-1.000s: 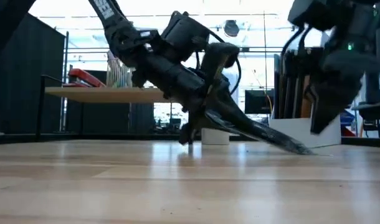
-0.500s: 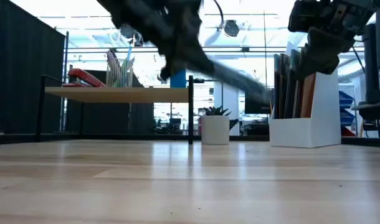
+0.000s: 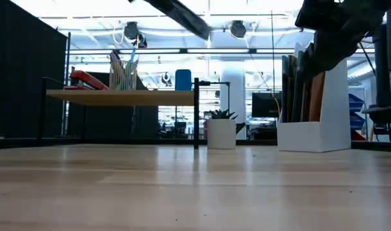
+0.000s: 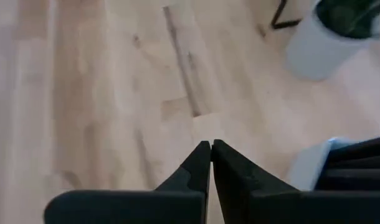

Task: Stock shelves
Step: Put the pack of pens into the gold pen holder on the shelf

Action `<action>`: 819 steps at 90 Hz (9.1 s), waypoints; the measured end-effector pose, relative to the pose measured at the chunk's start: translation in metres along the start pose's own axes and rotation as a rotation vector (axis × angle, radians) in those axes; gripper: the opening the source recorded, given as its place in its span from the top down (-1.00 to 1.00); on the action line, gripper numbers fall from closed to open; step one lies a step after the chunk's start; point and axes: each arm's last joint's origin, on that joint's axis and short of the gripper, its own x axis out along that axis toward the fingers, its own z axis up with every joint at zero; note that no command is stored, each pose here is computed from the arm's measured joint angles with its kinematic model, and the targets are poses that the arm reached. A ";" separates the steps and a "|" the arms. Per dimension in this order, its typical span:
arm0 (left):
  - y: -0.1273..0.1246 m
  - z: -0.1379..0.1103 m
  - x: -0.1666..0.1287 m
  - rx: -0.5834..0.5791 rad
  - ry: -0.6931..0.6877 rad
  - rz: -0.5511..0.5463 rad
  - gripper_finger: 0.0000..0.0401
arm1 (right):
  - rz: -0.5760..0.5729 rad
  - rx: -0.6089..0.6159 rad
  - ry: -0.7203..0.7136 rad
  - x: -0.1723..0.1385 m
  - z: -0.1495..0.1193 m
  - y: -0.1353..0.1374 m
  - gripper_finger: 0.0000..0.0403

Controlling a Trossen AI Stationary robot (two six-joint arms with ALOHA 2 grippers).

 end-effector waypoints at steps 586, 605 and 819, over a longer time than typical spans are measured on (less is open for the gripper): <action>0.104 0.114 -0.052 0.015 -0.675 -0.092 0.88 | 0.045 0.014 -0.851 -0.063 0.244 -0.146 0.16; 0.133 0.095 -0.061 0.025 -0.551 0.028 0.88 | 0.023 0.039 -0.789 -0.067 0.236 -0.154 0.13; 0.230 0.015 0.010 0.091 -0.181 -0.242 0.86 | 0.062 0.085 -0.591 -0.051 0.222 -0.150 0.13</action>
